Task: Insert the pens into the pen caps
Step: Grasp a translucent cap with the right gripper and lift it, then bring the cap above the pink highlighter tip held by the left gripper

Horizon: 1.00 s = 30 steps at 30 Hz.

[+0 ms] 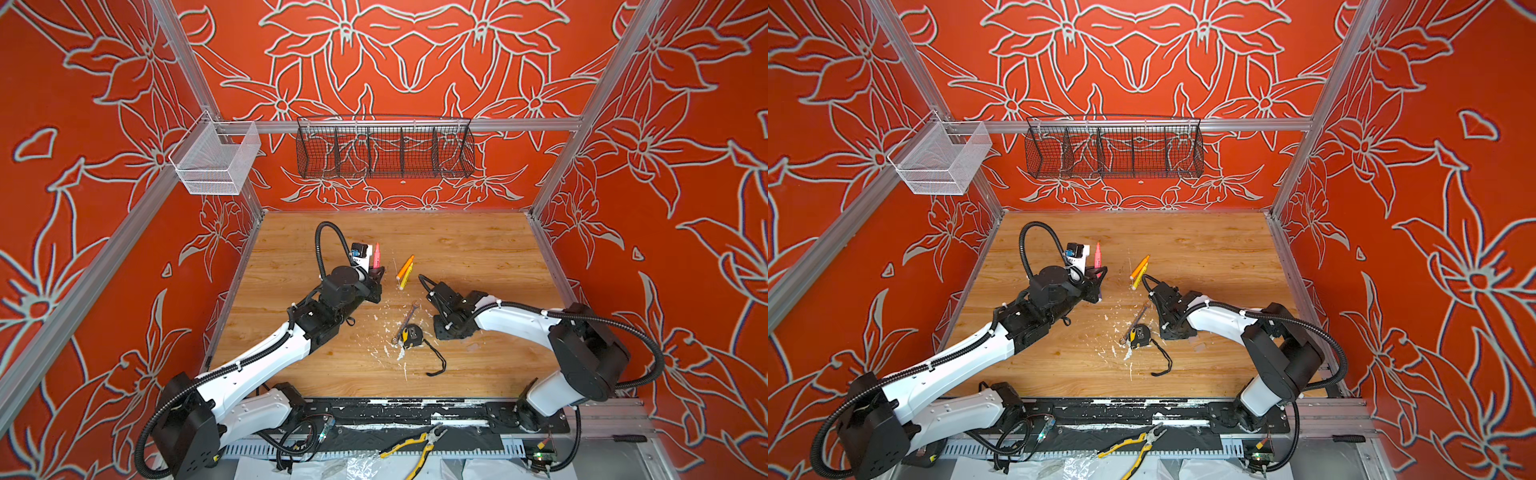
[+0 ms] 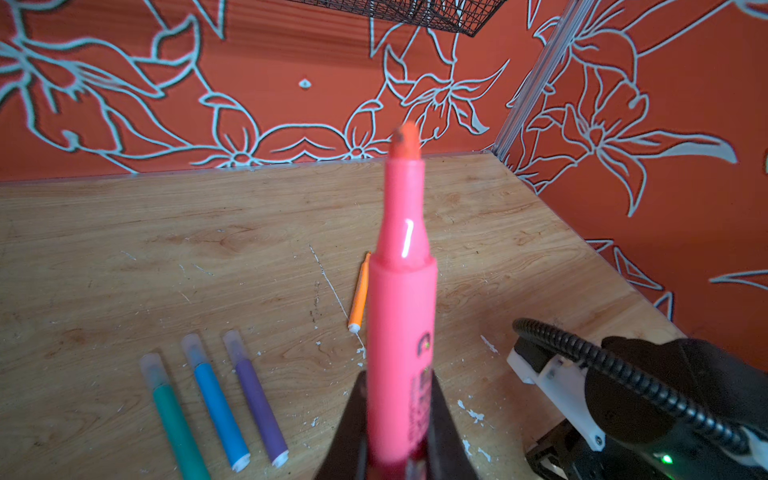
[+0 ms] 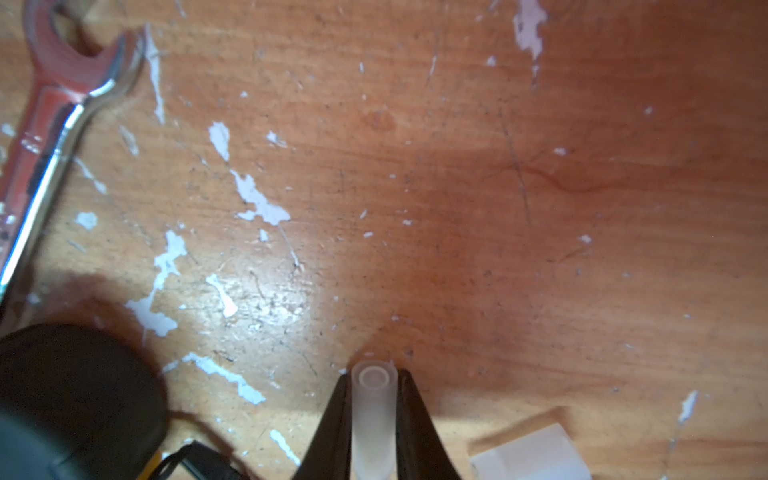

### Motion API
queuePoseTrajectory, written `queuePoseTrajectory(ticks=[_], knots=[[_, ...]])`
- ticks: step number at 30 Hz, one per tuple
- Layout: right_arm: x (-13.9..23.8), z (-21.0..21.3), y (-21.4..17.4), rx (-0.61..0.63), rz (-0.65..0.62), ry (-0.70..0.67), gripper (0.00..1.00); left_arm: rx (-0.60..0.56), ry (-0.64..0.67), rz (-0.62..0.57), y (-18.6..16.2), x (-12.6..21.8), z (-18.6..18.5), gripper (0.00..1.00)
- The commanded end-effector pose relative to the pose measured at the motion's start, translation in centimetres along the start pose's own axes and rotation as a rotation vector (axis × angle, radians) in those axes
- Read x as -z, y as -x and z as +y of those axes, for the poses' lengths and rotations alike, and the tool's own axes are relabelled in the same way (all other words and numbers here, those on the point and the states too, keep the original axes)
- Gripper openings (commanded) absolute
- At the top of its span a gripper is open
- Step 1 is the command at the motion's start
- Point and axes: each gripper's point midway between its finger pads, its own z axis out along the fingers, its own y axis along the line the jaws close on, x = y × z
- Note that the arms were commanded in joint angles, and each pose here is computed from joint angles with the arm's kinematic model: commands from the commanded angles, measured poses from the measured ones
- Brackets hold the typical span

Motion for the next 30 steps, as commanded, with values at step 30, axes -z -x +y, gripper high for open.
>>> queuePoseTrajectory(ticks=[30], knots=[[28.9, -6.5, 8.4, -0.352, -1.061, 0.434, 0.04, 0.095, -0.467, 0.154, 0.5, 0.7, -11.1, 0.00]])
